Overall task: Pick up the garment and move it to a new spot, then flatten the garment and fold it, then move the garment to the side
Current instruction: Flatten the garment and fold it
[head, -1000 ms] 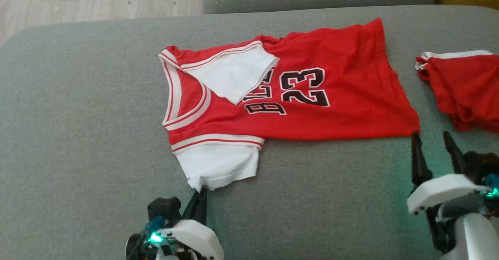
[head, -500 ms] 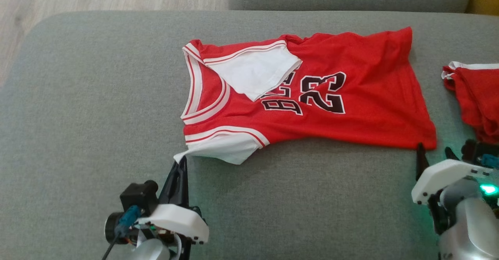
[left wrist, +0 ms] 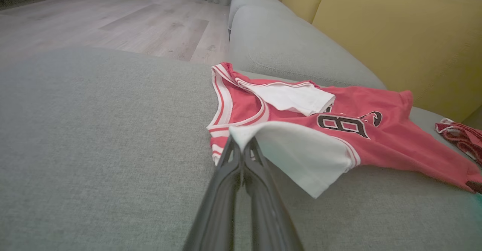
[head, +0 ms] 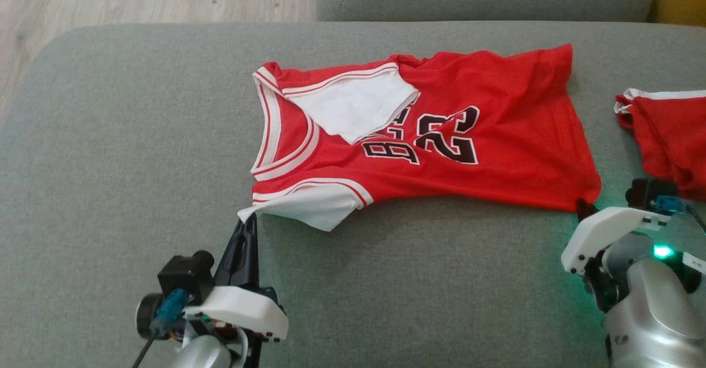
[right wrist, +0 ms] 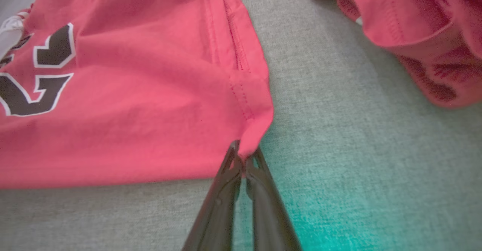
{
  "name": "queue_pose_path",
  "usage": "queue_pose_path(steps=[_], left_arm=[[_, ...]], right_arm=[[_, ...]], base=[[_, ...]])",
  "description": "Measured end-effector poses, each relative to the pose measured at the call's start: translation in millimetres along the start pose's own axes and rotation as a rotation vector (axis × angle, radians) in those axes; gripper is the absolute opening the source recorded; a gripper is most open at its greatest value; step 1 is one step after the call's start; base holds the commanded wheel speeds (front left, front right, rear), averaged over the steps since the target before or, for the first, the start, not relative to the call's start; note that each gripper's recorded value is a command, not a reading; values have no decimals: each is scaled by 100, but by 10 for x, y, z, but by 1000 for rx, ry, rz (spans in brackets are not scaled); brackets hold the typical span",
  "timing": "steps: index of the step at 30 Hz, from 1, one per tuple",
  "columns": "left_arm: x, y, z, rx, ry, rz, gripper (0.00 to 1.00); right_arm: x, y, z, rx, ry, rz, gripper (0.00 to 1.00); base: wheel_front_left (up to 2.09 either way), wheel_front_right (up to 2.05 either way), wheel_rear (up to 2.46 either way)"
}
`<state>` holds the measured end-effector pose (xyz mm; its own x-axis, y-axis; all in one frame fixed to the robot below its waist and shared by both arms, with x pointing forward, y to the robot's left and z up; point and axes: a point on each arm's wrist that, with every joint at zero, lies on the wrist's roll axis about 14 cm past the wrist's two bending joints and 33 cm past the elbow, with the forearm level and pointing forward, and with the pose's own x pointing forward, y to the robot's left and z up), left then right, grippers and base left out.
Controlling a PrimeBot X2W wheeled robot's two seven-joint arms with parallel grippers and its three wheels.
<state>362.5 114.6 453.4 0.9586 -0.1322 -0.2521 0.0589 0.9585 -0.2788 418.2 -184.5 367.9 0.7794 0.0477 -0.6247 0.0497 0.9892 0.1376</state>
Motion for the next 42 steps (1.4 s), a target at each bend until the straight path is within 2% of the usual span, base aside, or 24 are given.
queue_pose_path(steps=[3,10,11,17,22,25,28,32,37,42], left_arm=[[-11,-44,124,37,-39,-26,0],[-34,-256,910,158,-260,-125,0],[-34,-256,910,158,-260,-125,0],[-300,-589,1945,311,-523,-235,0],[-736,-1013,2806,475,-759,-337,0],[-973,-1271,3191,546,-862,-392,0],[-1041,-1418,3407,592,-898,-417,0],[-804,-1420,3483,608,-846,-412,0],[-215,-1256,3387,611,-712,-371,0],[389,-1185,3499,623,-674,-340,0]], right_arm=[[-45,65,144,29,-65,27,0],[-408,333,1030,33,-386,139,0],[-408,333,1030,33,-386,139,0],[-1139,408,1778,31,-678,219,0],[-1956,402,2328,-7,-920,242,0],[-2397,373,2539,-38,-1028,232,0],[-2622,338,2611,-70,-1062,204,0],[-2534,307,2568,-86,-996,182,0],[-2072,334,2449,-83,-851,180,0],[-1516,318,2760,-93,-798,134,0]], base=[[0,0,0],[0,0,0],[0,0,0],[0,0,0],[0,0,0],[0,0,0],[0,0,0],[0,0,0],[0,0,0],[0,0,0]])
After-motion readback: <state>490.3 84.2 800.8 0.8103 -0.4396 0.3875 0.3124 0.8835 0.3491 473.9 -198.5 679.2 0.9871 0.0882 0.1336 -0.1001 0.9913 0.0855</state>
